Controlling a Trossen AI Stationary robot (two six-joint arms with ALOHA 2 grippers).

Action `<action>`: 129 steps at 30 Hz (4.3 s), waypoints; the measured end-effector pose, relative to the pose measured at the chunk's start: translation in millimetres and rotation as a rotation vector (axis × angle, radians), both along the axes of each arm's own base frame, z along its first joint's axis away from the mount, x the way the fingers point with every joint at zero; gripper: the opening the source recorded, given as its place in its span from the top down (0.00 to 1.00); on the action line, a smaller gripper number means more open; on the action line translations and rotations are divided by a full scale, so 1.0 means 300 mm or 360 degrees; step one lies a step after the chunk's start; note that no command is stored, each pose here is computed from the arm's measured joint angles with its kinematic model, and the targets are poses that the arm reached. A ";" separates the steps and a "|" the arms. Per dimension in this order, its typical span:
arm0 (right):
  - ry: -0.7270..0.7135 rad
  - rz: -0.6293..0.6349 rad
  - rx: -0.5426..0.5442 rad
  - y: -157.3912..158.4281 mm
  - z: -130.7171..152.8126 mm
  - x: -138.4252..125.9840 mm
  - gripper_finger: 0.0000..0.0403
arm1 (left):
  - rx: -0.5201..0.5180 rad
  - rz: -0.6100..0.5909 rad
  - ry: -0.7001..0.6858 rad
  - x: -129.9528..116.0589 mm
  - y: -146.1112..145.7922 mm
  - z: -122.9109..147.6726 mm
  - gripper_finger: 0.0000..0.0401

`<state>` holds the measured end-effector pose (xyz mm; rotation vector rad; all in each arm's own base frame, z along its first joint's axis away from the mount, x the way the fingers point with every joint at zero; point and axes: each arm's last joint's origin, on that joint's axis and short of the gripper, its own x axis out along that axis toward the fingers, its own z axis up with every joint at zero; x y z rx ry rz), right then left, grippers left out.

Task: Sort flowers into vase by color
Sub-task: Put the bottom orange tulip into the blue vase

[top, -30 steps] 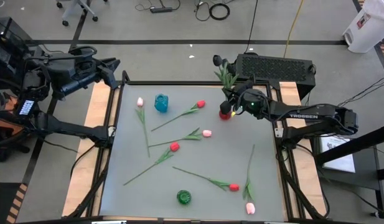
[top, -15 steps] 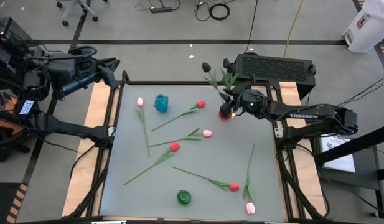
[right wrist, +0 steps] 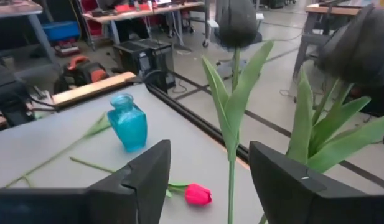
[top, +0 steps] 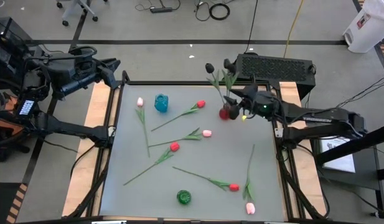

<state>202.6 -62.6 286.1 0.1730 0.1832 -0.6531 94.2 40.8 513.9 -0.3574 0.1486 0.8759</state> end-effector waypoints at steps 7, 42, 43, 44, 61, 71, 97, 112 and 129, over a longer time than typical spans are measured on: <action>-0.0018 0.0083 -0.0004 0.046 0.027 -0.042 0.48 | -0.0001 -0.0001 0.0000 0.000 0.000 0.000 0.74; -0.0060 0.0838 0.0779 0.341 0.004 -0.078 0.48 | -0.0402 -0.0923 0.0141 0.226 -0.025 -0.062 0.74; -0.0043 0.0845 0.0780 0.345 0.002 -0.080 0.48 | -0.0423 -0.0973 0.0165 0.249 -0.031 -0.070 0.74; -0.0026 0.0851 0.0780 0.349 -0.001 -0.082 0.48 | -0.0441 -0.1017 0.0191 0.272 -0.040 -0.079 0.74; 0.0181 0.0773 0.0934 0.364 -0.046 -0.107 0.48 | -0.0471 -0.1455 0.0507 0.658 -0.238 -0.255 0.74; 0.0321 0.0798 0.0923 0.382 -0.067 -0.126 0.48 | -0.0400 -0.1663 0.0512 0.801 -0.387 -0.342 0.74; 0.0355 0.0798 0.0909 0.382 -0.072 -0.130 0.48 | 0.0027 -0.2027 0.0872 1.091 -0.638 -0.739 0.74; 0.0354 0.0798 0.0907 0.382 -0.072 -0.130 0.48 | -0.0066 -0.1988 0.1106 1.161 -0.659 -0.947 0.74; 0.0346 0.0794 0.0905 0.382 -0.071 -0.129 0.48 | -0.0113 -0.1959 0.1253 1.201 -0.662 -1.101 0.74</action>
